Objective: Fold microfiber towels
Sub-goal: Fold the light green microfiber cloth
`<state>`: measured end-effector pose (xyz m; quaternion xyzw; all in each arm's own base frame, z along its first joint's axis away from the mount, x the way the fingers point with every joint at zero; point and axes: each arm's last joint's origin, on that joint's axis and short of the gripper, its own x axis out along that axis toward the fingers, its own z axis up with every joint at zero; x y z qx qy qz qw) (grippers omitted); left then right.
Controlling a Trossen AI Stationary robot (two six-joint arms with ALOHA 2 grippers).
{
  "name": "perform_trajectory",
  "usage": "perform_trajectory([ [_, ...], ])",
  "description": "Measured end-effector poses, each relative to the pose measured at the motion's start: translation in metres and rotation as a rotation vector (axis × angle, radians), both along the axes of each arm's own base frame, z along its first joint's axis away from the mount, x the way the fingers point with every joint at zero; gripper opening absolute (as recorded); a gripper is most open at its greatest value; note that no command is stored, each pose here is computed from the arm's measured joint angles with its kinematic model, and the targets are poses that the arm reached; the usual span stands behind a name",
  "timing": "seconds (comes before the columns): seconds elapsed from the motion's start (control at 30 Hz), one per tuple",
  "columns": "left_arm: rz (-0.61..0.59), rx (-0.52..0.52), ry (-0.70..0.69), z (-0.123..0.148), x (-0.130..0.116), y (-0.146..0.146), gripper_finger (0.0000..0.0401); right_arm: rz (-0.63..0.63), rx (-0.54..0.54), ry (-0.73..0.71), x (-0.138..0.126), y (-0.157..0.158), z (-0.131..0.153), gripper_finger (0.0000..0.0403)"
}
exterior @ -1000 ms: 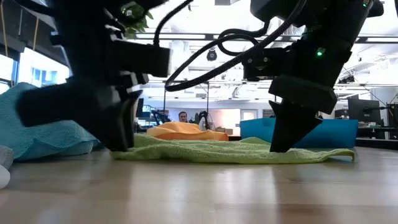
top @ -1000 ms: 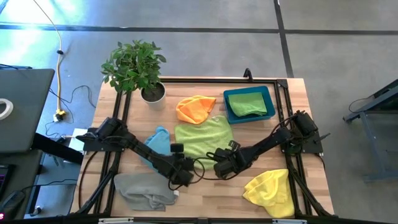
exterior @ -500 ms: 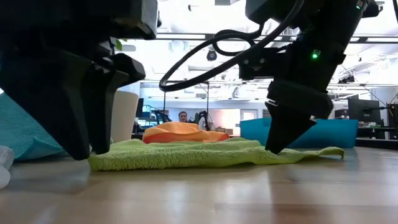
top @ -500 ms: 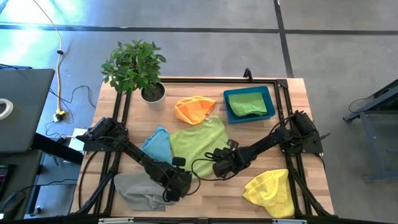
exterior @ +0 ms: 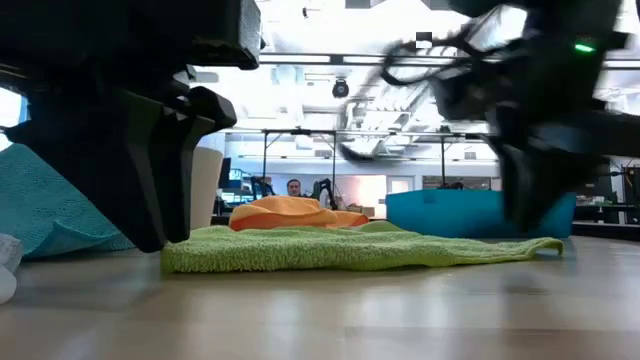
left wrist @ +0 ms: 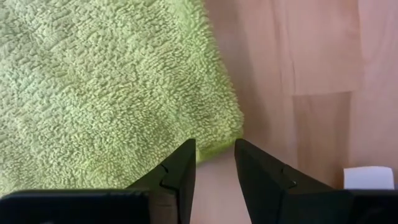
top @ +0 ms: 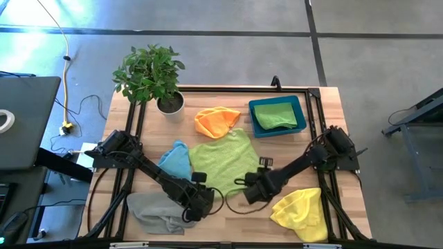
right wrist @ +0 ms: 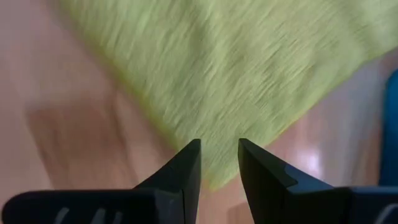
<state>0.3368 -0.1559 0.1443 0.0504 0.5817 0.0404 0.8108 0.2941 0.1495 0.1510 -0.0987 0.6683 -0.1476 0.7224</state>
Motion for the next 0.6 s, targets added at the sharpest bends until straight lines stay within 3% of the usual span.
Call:
perform_trajectory([
  [0.17,0.000,0.001,-0.001,0.000,0.000,0.000,0.0103,0.046,-0.010,0.079,-0.019,0.003,-0.017,0.0101],
  [0.33,0.006,0.012,-0.017,0.001,0.001,0.000,0.0103,0.098,-0.092,0.044,-0.029,0.007,-0.024,0.0100],
  [0.6,0.008,0.014,-0.027,0.001,0.002,0.000,0.0103,0.097,-0.109,-0.025,-0.028,0.008,-0.028,0.0100],
])
